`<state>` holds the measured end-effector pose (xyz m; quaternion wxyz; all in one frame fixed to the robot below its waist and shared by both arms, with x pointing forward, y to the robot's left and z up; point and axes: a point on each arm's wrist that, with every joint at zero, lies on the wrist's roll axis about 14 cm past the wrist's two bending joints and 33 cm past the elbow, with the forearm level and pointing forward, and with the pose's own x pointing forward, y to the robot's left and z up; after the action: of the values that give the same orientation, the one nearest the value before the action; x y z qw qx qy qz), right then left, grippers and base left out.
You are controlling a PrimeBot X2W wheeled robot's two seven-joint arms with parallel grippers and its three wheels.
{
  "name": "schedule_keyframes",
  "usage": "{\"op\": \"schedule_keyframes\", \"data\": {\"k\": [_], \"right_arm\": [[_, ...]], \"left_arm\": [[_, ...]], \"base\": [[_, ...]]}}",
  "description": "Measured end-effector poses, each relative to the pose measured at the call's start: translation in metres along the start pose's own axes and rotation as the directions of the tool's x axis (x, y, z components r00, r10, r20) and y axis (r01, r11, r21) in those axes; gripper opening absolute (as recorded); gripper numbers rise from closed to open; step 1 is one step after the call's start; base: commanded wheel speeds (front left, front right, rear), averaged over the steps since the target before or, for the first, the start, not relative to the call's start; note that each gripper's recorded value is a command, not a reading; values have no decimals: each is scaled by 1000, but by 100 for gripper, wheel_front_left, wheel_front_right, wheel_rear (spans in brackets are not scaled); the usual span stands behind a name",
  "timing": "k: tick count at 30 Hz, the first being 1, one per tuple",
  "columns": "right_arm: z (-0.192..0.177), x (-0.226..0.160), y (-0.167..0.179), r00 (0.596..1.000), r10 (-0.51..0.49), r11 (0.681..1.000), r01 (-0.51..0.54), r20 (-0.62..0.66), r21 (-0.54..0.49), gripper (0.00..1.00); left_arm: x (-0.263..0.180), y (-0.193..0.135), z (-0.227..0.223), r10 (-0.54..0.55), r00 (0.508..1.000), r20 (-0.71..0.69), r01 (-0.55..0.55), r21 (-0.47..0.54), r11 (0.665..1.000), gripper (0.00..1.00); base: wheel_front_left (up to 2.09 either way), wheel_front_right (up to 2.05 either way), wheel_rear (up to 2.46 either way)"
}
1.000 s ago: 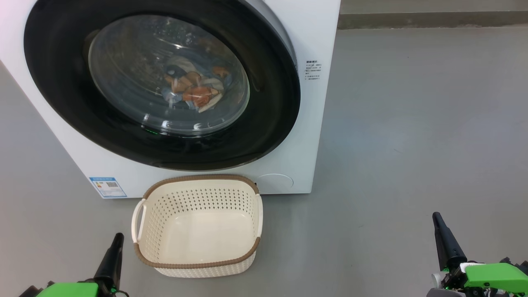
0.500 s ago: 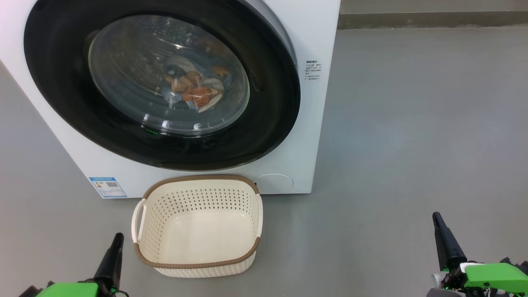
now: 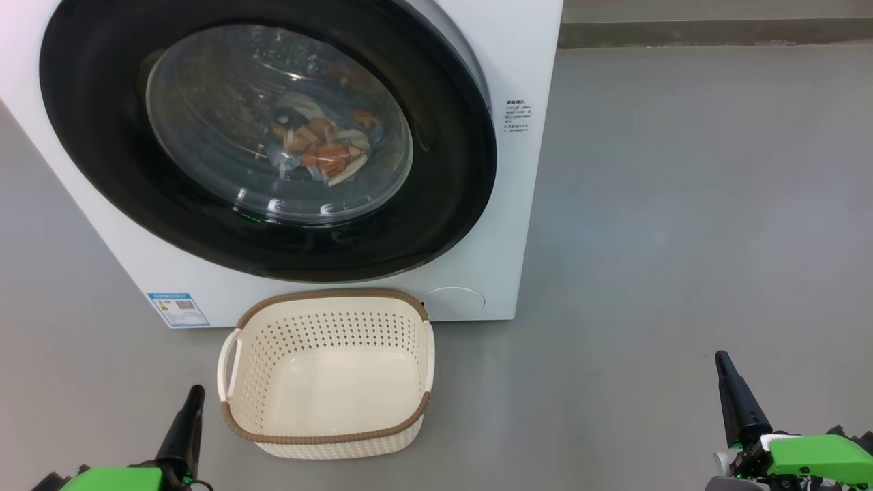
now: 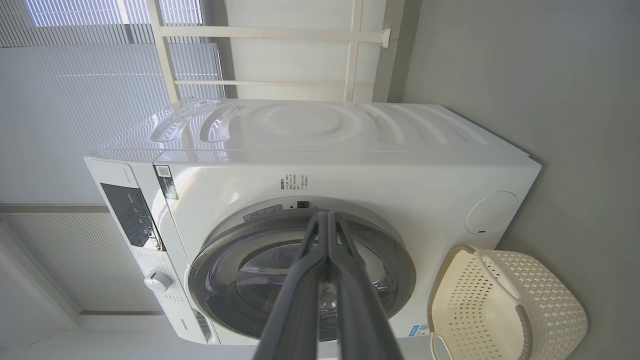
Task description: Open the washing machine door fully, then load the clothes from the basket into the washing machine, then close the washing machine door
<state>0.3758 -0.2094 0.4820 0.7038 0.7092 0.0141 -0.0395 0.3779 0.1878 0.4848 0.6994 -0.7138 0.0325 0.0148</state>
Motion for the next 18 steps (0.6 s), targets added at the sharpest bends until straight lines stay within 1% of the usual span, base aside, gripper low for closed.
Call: {"op": "schedule_keyframes", "data": {"k": [18], "right_arm": [[0, 0, 0, 1000, 0, 1000, 0, 0, 0, 0]], "left_arm": [[0, 0, 0, 0, 1000, 1, 0, -2, 1000, 0]], "base": [[0, 0, 0]]}}
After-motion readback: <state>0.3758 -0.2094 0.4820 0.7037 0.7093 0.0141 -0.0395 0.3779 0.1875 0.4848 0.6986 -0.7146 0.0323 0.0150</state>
